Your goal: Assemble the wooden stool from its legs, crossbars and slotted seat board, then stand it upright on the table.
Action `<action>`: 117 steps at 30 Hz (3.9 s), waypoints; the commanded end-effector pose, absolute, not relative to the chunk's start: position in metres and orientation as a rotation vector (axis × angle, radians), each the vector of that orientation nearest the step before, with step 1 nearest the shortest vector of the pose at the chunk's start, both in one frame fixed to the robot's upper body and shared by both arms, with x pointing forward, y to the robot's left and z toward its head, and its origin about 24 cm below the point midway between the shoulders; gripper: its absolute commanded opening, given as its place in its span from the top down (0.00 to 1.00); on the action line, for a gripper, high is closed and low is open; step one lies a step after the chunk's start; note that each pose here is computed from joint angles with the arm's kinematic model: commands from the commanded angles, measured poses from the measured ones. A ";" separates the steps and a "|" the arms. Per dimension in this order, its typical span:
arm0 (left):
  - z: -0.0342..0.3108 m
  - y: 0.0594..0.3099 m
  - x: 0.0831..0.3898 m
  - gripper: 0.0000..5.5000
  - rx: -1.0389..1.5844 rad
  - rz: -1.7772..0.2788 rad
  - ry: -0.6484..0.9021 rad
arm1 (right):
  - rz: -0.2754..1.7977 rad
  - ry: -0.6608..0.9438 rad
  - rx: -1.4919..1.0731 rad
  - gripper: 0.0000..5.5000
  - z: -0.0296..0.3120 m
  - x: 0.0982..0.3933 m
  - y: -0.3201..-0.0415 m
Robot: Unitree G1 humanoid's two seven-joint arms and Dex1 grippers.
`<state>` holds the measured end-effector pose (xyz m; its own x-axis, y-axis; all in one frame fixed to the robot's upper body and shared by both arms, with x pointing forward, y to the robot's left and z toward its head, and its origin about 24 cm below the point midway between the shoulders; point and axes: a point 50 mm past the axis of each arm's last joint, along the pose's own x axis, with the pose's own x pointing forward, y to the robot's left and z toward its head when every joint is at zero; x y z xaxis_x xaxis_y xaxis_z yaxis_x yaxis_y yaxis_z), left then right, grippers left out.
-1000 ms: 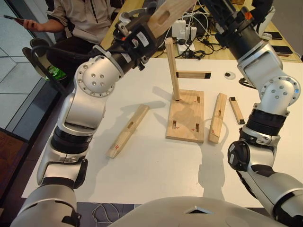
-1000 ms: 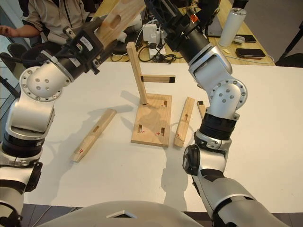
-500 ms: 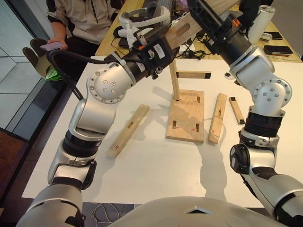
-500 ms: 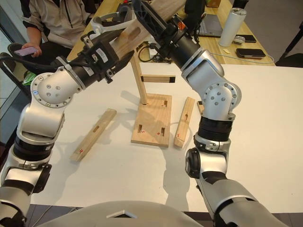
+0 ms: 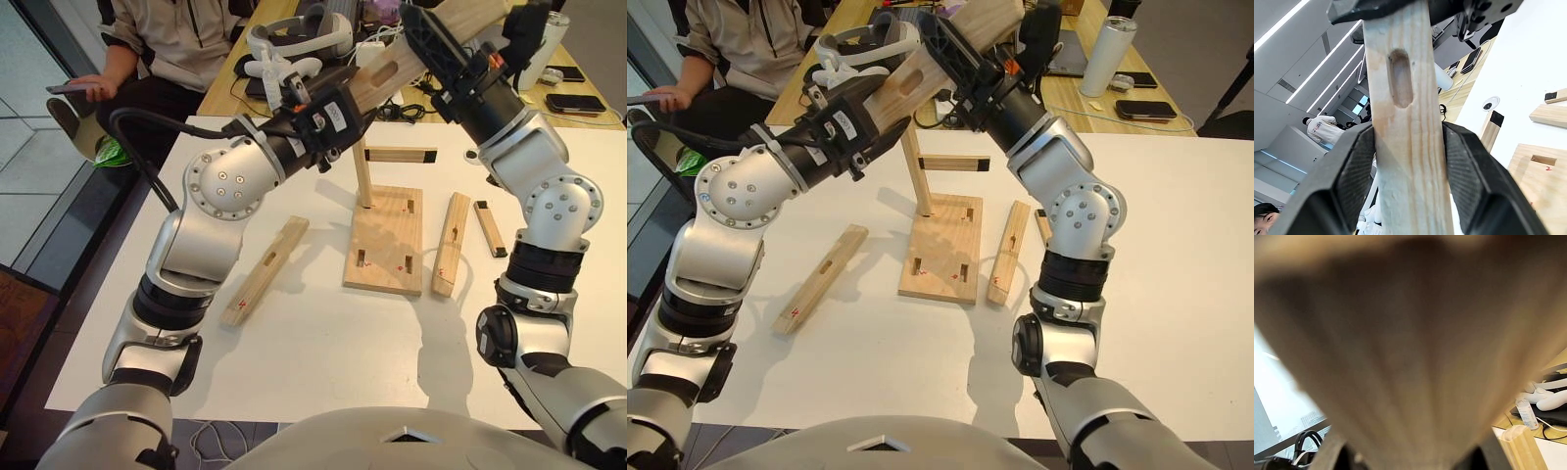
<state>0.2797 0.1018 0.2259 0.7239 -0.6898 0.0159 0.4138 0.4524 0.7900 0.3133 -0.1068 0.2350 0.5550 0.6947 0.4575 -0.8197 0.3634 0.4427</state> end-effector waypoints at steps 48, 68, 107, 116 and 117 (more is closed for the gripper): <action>0.104 0.069 0.284 0.42 0.953 -1.024 0.249 | 0.117 0.138 0.810 0.82 0.106 0.325 -0.239; 0.063 0.053 0.287 0.42 0.802 -1.102 0.562 | 0.104 0.260 0.517 0.82 0.137 0.355 -0.209; 0.049 -0.018 0.259 0.42 0.501 -0.997 0.612 | 0.510 0.301 0.259 0.82 0.166 0.382 -0.196; 0.047 -0.019 0.257 0.42 0.523 -0.981 0.607 | 0.405 0.378 0.284 0.82 0.136 0.360 -0.218; 0.047 -0.019 0.257 0.42 0.524 -0.980 0.607 | 0.395 0.384 0.285 0.82 0.135 0.360 -0.219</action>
